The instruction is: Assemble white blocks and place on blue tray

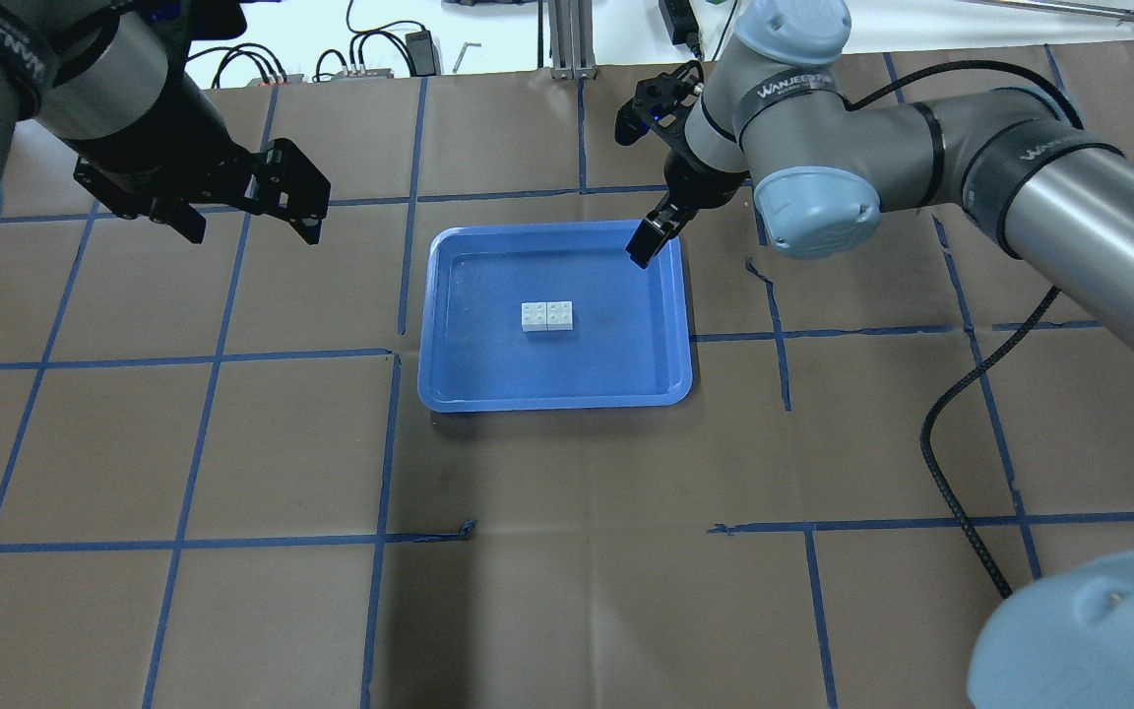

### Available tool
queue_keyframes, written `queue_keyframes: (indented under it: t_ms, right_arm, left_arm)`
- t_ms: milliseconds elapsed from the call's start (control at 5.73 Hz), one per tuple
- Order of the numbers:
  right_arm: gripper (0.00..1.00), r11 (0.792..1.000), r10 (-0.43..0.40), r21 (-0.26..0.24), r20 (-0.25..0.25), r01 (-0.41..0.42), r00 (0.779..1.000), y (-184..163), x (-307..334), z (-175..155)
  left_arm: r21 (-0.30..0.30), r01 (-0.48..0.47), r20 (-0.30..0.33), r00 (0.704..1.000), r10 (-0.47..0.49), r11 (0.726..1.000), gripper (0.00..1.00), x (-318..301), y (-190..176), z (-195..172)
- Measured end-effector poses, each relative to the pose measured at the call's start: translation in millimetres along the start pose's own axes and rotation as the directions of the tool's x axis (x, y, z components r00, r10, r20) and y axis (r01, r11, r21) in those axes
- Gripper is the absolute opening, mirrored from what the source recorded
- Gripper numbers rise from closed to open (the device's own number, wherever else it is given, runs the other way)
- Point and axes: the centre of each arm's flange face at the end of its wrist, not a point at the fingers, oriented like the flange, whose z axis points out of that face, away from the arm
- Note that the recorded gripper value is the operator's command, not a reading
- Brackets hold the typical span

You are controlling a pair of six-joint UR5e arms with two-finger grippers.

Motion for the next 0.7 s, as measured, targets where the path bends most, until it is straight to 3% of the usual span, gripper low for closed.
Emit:
queue_keyframes:
  t_ms: [174, 349, 523, 698]
  right_arm:
    - [1.00, 0.983, 0.165, -0.075, -0.028, -0.167, 0.986, 22, 7, -30]
    - [1.00, 0.929, 0.342, -0.127, -0.061, -0.347, 0.938, 51, 20, -70]
    - [1.00, 0.859, 0.486, -0.127, -0.105, -0.497, 0.867, 73, 25, -114]
    - [1.00, 0.810, 0.561, -0.109, -0.140, -0.576, 0.816, 83, 19, -157]
  left_arm:
    - [0.000, 0.000, -0.001, 1.000, 0.000, 1.000, 0.99, 0, 0, 0]
    - [0.000, 0.002, -0.001, 1.000, -0.002, 1.000, 0.99, 0, 0, 0]
    - [0.000, 0.004, 0.000, 1.000, -0.004, 1.000, 0.99, 0, 0, 0]
    - [0.000, 0.004, 0.001, 1.000, -0.004, 1.000, 0.99, 0, 0, 0]
